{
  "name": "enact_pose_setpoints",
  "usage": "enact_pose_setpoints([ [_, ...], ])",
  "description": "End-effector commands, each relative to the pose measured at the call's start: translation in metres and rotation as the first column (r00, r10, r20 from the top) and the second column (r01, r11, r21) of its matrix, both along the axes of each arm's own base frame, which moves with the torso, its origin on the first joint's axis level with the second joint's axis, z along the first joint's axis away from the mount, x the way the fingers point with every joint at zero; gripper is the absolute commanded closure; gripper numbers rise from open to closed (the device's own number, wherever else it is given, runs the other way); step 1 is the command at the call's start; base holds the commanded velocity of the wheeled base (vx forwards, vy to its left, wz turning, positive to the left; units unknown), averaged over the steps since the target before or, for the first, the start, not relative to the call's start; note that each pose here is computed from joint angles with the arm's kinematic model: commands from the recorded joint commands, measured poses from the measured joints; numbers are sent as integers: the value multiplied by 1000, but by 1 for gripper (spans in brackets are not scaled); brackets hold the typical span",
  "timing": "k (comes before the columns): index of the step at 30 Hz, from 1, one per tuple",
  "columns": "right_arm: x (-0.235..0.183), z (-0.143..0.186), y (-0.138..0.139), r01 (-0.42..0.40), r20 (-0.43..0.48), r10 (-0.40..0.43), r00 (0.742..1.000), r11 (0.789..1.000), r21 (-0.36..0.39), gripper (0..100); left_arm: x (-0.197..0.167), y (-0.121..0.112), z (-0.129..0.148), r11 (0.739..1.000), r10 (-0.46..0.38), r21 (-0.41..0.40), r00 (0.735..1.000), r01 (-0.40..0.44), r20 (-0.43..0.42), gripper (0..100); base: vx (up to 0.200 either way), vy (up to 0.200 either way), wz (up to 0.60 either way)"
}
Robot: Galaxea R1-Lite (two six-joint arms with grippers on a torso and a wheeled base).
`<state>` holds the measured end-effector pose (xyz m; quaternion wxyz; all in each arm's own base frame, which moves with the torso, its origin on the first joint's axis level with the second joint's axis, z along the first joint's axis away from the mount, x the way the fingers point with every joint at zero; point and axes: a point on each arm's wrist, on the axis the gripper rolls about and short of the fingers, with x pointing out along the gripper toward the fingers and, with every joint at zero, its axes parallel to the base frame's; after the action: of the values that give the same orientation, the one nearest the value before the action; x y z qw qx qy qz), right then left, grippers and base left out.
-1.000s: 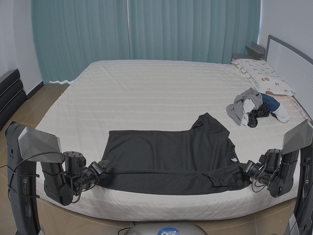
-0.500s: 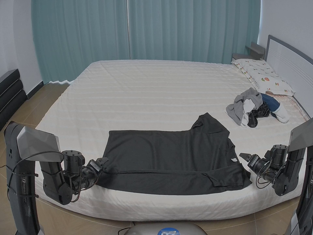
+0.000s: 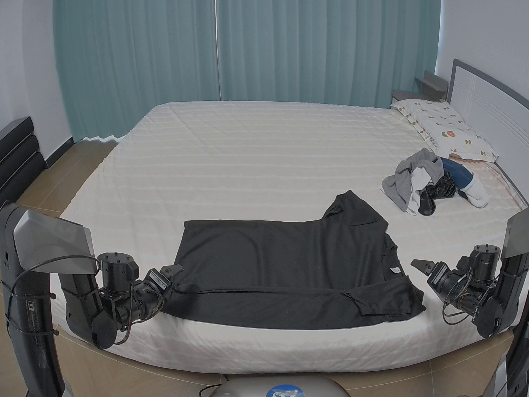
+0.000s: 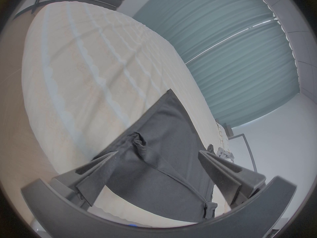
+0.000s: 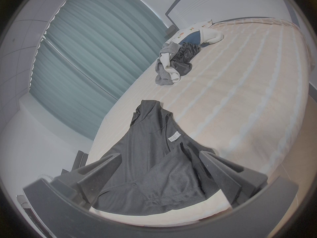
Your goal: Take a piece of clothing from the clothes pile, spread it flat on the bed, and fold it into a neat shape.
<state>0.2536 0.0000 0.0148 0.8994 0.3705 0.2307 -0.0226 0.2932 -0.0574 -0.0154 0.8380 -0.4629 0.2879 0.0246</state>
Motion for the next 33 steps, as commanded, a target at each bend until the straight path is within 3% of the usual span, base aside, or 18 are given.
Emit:
enact_pose_setpoints([
  [1, 0, 2, 4, -17, 11, 17, 1000, 1000, -2, 0, 1, -16, 5, 999, -51, -4, 998, 51, 29, 0, 0, 0, 0],
  [8, 1, -3, 7, -31, -5, 31, 1000, 999, -8, 0, 4, -26, -6, 996, -90, 18, 996, 90, 11, 0, 0, 0, 0],
  [21, 1, -11, 14, -48, -34, 47, 998, 999, -9, 0, 12, -29, -14, 996, -68, 64, 997, 67, 23, 0, 0, 0, 0],
  [28, 1, -11, 14, -47, -38, 47, 998, 999, -5, 0, 13, -26, 10, 992, -84, 103, 992, 74, 94, 0, 0, 0, 0],
  [33, 1, -11, 14, -46, -38, 45, 998, 999, -5, 0, 4, -26, 18, 991, -96, 100, 992, 87, 87, 0, 0, 0, 0],
])
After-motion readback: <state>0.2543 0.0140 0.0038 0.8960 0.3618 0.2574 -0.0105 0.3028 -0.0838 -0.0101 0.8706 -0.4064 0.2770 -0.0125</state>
